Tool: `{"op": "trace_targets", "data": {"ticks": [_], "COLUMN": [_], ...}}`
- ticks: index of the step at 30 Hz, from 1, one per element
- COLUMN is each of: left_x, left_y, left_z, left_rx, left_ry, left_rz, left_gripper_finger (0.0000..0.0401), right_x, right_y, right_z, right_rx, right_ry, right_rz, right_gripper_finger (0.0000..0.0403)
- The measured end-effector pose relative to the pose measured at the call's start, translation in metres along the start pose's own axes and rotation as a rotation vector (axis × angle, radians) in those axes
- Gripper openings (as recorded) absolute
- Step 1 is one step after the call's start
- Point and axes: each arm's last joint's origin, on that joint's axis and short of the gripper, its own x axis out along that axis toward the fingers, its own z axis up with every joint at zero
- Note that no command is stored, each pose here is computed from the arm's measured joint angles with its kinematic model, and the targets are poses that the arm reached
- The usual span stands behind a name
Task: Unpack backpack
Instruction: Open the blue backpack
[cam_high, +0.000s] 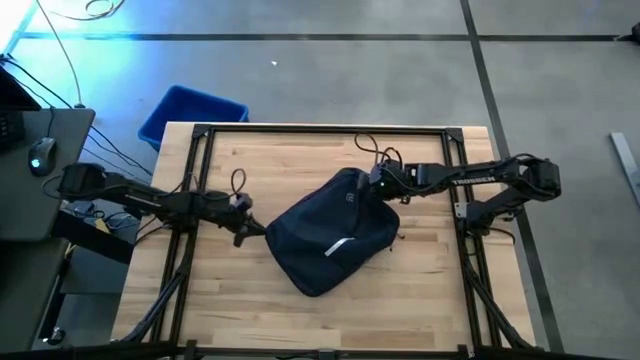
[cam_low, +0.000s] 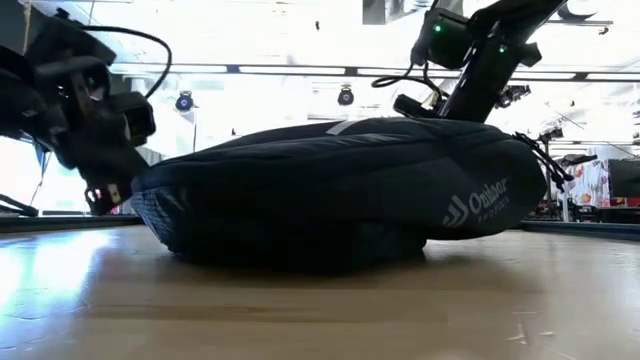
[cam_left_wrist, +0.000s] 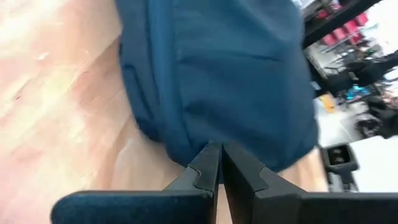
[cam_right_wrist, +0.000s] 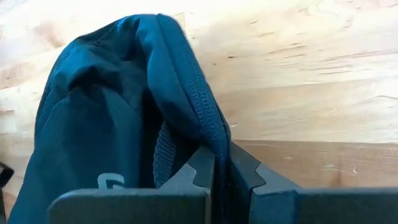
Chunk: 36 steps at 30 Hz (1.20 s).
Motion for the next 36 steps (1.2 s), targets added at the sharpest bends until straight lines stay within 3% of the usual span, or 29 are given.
{"op": "trace_targets", "data": {"ticks": [4, 9, 13, 17, 21, 25, 27, 29, 32, 36], "left_x": [0.014, 0.040, 0.058, 0.062, 0.047, 0.022, 0.009, -0.001, -0.003, 0.005], "left_y": [-0.004, 0.007, 0.023, 0.043, 0.056, 0.052, 0.043, 0.029, 0.007, -0.034], "left_z": [0.010, 0.019, 0.036, 0.069, 0.118, 0.170, 0.186, 0.196, 0.189, 0.168], "left_rx": [0.047, 0.100, 0.147, 0.168, 0.241, 0.340, 0.335, 0.309, 0.276, 0.180], "left_ry": [-0.020, 0.001, 0.020, 0.011, -0.030, -0.082, -0.096, -0.111, -0.051, 0.061], "left_rz": [0.061, 0.272, 0.379, 0.541, 0.704, 0.759, 0.741, 0.651, 0.429, 0.160], "left_gripper_finger": [0.0000, 0.0000, 0.0000, 0.0000, 0.0000, 0.0000, 0.0000, 0.0000, 0.0000, 0.0000], "right_x": [-0.001, -0.004, -0.008, -0.015, -0.019, -0.014, -0.012, -0.012, -0.018, -0.031], "right_y": [0.001, 0.002, 0.002, 0.002, 0.002, 0.000, -0.005, -0.009, -0.014, -0.013], "right_z": [-0.007, -0.019, -0.036, -0.062, -0.095, -0.119, -0.120, -0.118, -0.111, -0.105], "right_rx": [-0.024, -0.064, -0.100, -0.097, -0.092, -0.123, -0.179, -0.234, -0.355, -0.605], "right_ry": [0.008, 0.038, 0.096, 0.160, 0.217, 0.203, 0.187, 0.172, 0.169, 0.261], "right_rz": [0.006, 0.013, 0.024, 0.047, 0.087, 0.104, 0.069, 0.026, -0.009, 0.043], "right_gripper_finger": [0.0000, 0.0000, 0.0000, 0.0000, 0.0000, 0.0000, 0.0000, 0.0000, 0.0000, 0.0019]}}
